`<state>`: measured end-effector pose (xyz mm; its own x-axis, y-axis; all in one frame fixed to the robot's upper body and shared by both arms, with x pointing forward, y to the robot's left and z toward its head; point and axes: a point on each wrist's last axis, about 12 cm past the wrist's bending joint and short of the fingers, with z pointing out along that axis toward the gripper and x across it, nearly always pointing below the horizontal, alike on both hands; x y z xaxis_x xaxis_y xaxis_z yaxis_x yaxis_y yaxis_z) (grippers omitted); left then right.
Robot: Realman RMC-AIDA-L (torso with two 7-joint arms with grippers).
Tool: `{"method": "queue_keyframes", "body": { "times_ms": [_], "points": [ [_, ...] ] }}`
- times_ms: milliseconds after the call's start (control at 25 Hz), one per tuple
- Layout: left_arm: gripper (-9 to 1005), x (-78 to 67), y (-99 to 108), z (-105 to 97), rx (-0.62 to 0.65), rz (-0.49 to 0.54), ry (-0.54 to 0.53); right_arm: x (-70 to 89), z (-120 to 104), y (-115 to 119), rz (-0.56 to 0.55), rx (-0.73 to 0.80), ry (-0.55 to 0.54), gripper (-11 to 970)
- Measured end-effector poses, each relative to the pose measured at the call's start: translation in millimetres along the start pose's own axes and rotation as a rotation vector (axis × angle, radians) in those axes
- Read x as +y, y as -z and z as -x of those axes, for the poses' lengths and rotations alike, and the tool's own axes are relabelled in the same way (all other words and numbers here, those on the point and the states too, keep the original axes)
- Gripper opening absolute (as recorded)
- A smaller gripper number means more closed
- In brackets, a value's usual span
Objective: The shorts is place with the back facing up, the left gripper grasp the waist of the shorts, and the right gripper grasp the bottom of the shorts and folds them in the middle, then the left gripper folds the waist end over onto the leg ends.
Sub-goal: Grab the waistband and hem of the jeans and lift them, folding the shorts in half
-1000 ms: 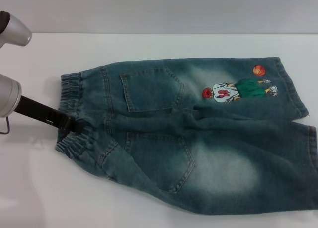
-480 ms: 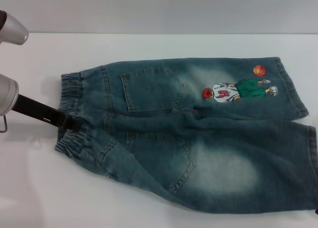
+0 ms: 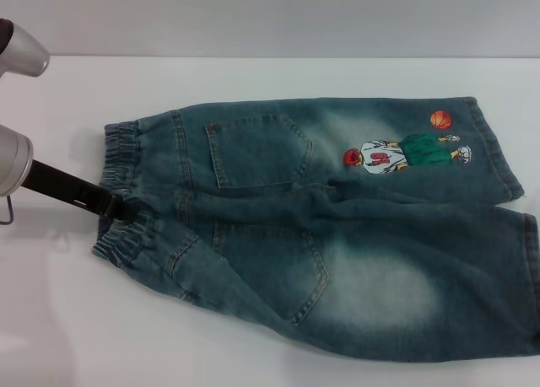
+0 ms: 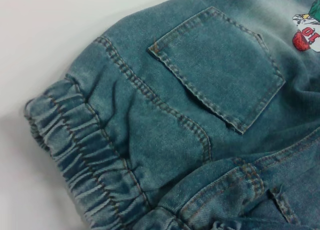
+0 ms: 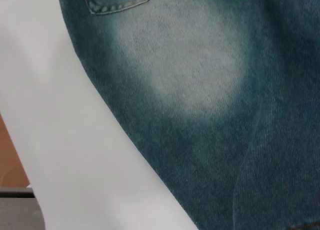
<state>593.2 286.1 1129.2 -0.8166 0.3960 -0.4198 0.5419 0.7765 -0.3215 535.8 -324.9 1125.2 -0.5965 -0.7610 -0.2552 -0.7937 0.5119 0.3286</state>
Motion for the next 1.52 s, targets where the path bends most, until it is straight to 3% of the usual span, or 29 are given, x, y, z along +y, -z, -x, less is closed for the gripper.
{"method": "queue_keyframes", "body": {
  "times_ms": [440, 800, 1240, 1520],
  "points": [
    [81, 0.5, 0.5, 1.4, -0.004, 0.005, -0.002, 0.5, -1.9, -0.8, 0.006, 0.005, 0.001, 16],
    [84, 3.3, 1.3, 3.0, -0.024, 0.023, -0.004, -5.3, -5.0, 2.6, -0.042, -0.040, -0.007, -2],
    [87, 8.1, 3.3, 5.5, -0.046, 0.054, -0.003, -4.1, -7.0, 14.9, -0.056, -0.219, 0.041, -2],
    [89, 10.4, 6.1, 10.0, -0.070, 0.082, -0.019, -4.8, -7.9, 30.3, -0.129, -0.407, 0.085, -2]
  ]
}}
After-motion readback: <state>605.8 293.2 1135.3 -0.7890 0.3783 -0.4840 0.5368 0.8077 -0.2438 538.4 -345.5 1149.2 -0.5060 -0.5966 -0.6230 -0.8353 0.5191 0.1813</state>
